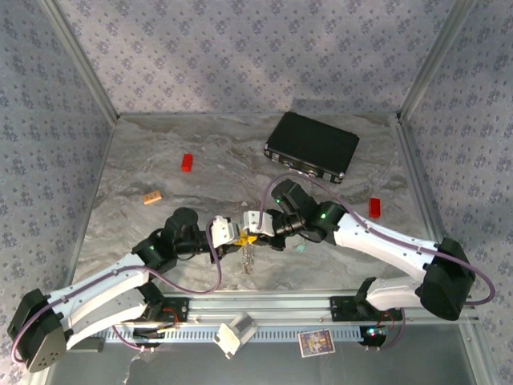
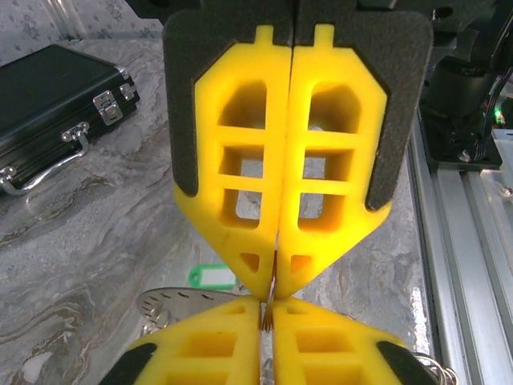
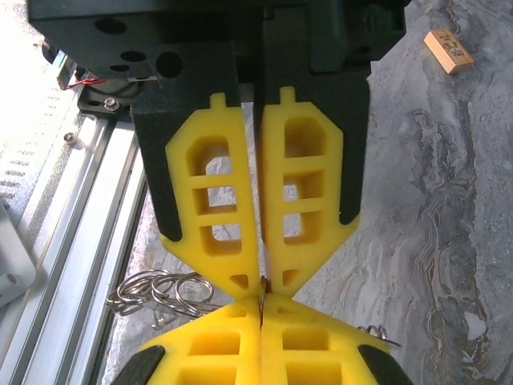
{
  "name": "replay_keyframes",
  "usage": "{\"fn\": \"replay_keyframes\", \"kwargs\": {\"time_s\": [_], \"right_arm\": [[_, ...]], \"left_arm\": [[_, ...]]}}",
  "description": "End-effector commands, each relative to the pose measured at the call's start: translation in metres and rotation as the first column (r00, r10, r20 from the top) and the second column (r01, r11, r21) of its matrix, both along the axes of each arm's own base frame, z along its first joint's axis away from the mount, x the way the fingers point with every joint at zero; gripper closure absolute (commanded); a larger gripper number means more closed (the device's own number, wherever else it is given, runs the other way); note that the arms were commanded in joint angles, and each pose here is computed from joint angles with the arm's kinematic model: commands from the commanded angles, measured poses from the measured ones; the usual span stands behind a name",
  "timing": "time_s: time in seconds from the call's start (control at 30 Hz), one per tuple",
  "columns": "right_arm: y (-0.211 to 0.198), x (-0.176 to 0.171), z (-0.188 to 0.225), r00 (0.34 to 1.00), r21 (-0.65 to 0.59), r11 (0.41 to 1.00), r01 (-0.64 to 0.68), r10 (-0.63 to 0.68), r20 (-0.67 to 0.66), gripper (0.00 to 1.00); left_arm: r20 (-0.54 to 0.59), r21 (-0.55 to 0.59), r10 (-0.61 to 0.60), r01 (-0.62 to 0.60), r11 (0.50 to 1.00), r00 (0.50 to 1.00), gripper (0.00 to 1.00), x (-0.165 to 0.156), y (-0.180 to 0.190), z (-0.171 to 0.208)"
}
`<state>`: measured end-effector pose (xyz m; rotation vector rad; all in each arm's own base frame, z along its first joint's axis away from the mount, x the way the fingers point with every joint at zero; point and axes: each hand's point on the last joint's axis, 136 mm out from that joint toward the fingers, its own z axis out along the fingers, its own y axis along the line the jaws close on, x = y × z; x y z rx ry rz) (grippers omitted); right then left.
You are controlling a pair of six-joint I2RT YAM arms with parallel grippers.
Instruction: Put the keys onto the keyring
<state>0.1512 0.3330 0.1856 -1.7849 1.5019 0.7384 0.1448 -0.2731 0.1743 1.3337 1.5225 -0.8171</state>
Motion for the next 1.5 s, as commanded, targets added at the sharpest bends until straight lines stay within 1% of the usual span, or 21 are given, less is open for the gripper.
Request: {"fn": "replay_keyframes", "kwargs": {"time_s": [0.0, 0.03, 0.1, 0.13, 0.23, 0.27, 0.3, 0.4, 0.5, 0.6, 0.8, 0.97, 1.07, 1.17, 1.23, 1.27, 1.3, 1.33, 1.37, 1.4, 1.47], "right_arm": [[0.014, -0.009, 0.019, 0.999, 0.109, 0.993, -0.037, 0.039, -0.019, 1.00], [0.014, -0.008, 0.020, 0.999, 0.116, 0.993, -0.027, 0.029, -0.017, 1.00], [0.009, -0.003, 0.022, 1.000, 0.144, 0.990, 0.007, -0.005, -0.011, 0.78], [0.006, -0.001, 0.025, 1.000, 0.176, 0.984, 0.027, -0.025, -0.012, 0.74], [-0.012, 0.007, 0.026, 0.996, 0.284, 0.955, 0.087, -0.081, -0.033, 0.68], [-0.017, 0.008, 0.022, 0.995, 0.302, 0.948, 0.102, -0.092, -0.047, 0.67], [-0.019, 0.007, 0.019, 0.993, 0.310, 0.944, 0.114, -0.100, -0.061, 0.67], [-0.022, 0.006, 0.010, 0.987, 0.324, 0.934, 0.151, -0.125, -0.100, 0.68], [-0.020, 0.011, 0.003, 0.977, 0.355, 0.912, 0.205, -0.169, -0.130, 0.71], [-0.016, 0.009, 0.000, 0.975, 0.380, 0.901, 0.210, -0.163, -0.151, 0.72], [-0.013, 0.012, 0.000, 0.975, 0.394, 0.894, 0.214, -0.171, -0.142, 0.76], [-0.011, 0.007, 0.002, 0.979, 0.400, 0.897, 0.190, -0.144, -0.142, 0.78], [-0.010, 0.006, -0.001, 0.979, 0.389, 0.902, 0.185, -0.137, -0.148, 0.83], [-0.007, 0.005, 0.001, 0.981, 0.394, 0.902, 0.174, -0.125, -0.149, 0.91], [-0.006, 0.004, 0.003, 0.982, 0.398, 0.902, 0.168, -0.119, -0.146, 0.98], [-0.007, 0.004, 0.004, 0.983, 0.396, 0.903, 0.165, -0.118, -0.142, 1.00], [-0.007, 0.003, 0.003, 0.983, 0.387, 0.908, 0.163, -0.117, -0.141, 1.00], [-0.007, 0.003, 0.003, 0.984, 0.374, 0.914, 0.159, -0.115, -0.137, 1.00], [-0.008, 0.003, 0.003, 0.984, 0.355, 0.921, 0.158, -0.119, -0.131, 1.00], [-0.009, 0.002, 0.003, 0.985, 0.332, 0.931, 0.153, -0.118, -0.123, 1.00], [-0.012, 0.001, 0.000, 0.988, 0.280, 0.950, 0.140, -0.118, -0.096, 1.00]], "left_arm": [[0.035, -0.056, -0.031, 0.033, 0.998, 0.999, 0.98, -0.004, -0.005, 0.015], [0.037, -0.058, -0.029, 0.031, 0.998, 0.999, 1.00, -0.003, -0.005, 0.014], [0.045, -0.068, -0.020, 0.024, 0.997, 0.999, 1.00, -0.002, -0.004, 0.015], [0.051, -0.085, -0.012, 0.016, 0.996, 0.999, 1.00, -0.001, -0.004, 0.017], [0.051, -0.194, 0.040, -0.029, 0.980, 0.998, 1.00, 0.005, -0.005, 0.022], [0.046, -0.249, 0.050, -0.037, 0.968, 0.998, 1.00, 0.006, -0.006, 0.028], [0.039, -0.262, 0.053, -0.041, 0.964, 0.998, 1.00, 0.005, -0.006, 0.026], [0.038, -0.255, 0.054, -0.042, 0.966, 0.998, 1.00, 0.004, -0.006, 0.021], [0.044, -0.258, 0.051, -0.038, 0.965, 0.998, 1.00, 0.003, -0.007, 0.021], [0.045, -0.266, 0.050, -0.036, 0.963, 0.998, 1.00, 0.002, -0.006, 0.022], [0.038, -0.274, 0.027, -0.016, 0.962, 0.999, 1.00, -0.003, -0.007, 0.020], [0.042, -0.277, 0.021, -0.009, 0.961, 0.999, 1.00, -0.004, -0.008, 0.020], [0.048, -0.288, 0.017, -0.003, 0.958, 0.999, 1.00, -0.004, -0.009, 0.023], [0.052, -0.292, 0.011, 0.004, 0.956, 0.999, 1.00, -0.005, -0.010, 0.025], [0.051, -0.293, 0.011, 0.004, 0.956, 0.999, 1.00, -0.005, -0.010, 0.025], [0.050, -0.292, 0.013, 0.002, 0.956, 0.999, 1.00, -0.005, -0.010, 0.025], [0.044, -0.283, 0.020, -0.007, 0.959, 0.999, 0.99, -0.004, -0.010, 0.024], [0.042, -0.269, 0.030, -0.018, 0.963, 0.999, 0.94, -0.002, -0.009, 0.022], [0.036, -0.240, 0.039, -0.029, 0.970, 0.999, 0.83, 0.000, -0.008, 0.018], [0.031, -0.204, 0.039, -0.032, 0.978, 0.999, 0.77, 0.000, -0.007, 0.013], [0.031, -0.148, 0.036, -0.031, 0.988, 0.999, 0.75, -0.001, -0.005, 0.007]]}}
